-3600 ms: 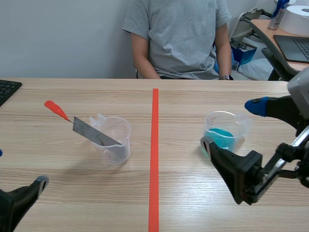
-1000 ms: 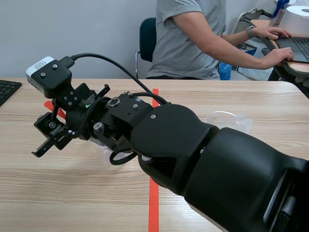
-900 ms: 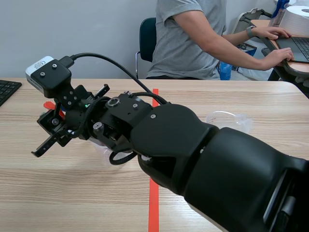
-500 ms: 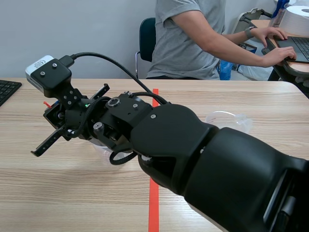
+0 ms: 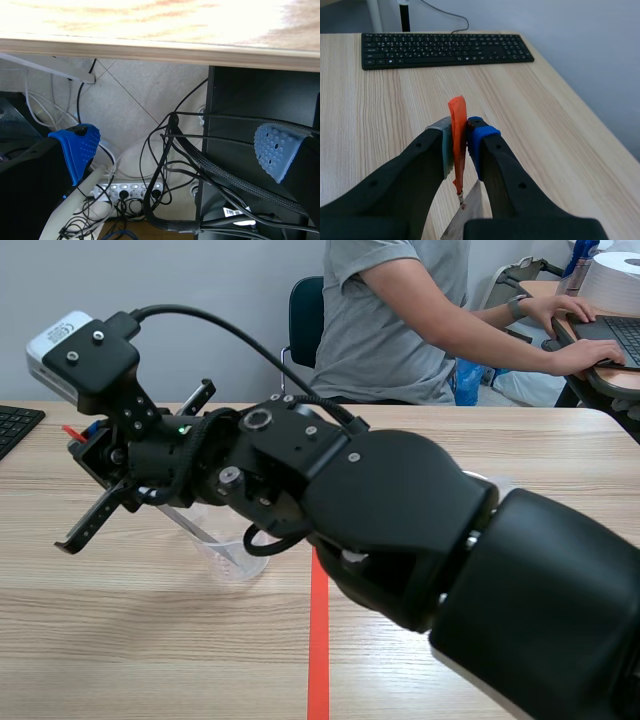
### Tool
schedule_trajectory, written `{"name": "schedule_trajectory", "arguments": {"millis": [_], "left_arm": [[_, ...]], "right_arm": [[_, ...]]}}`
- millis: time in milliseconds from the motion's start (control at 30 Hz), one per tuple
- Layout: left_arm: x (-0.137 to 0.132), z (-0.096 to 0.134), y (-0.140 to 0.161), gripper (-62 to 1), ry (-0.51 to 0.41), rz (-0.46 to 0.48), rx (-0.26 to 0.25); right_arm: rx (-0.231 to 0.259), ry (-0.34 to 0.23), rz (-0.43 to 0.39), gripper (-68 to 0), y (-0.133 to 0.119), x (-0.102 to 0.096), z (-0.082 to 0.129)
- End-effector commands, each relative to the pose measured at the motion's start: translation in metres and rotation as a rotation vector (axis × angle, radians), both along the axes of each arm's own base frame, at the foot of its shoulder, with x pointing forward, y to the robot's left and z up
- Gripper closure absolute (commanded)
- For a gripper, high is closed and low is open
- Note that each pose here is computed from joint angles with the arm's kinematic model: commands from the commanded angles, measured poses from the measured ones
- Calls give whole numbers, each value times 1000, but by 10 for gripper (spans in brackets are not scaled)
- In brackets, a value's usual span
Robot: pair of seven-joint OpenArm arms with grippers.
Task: Do the redox reaction experiment.
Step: 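Lift the metal plate out of the left beaker, then move the plate over the blue solution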
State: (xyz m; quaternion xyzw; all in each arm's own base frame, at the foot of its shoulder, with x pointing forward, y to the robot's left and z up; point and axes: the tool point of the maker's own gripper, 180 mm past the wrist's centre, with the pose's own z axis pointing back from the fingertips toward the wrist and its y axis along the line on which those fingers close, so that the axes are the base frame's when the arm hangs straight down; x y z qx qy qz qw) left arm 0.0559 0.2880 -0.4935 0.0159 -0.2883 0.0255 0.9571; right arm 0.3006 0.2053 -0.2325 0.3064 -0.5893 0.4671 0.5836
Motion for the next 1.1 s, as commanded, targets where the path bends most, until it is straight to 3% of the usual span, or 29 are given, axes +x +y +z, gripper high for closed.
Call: {"name": "schedule_trajectory", "arguments": {"millis": [0,300,633,833,1067], "left_arm": [[6,5,1,-623,-21,-10,3],[6,5,1,-623,-21,-10,3],[6,5,1,-623,-21,-10,2],[4,4,0,-623,-14,-10,2],[4,4,0,-623,-14,-10,2]], "right_arm": [[29,-46,4,-13,-6,2,17],[20,-167,19,-13,-50,-8,44],[62,-261,48,-13,-87,-25,91],[64,-270,53,-13,-116,-32,109],[30,-226,59,-13,-156,-29,114]]}}
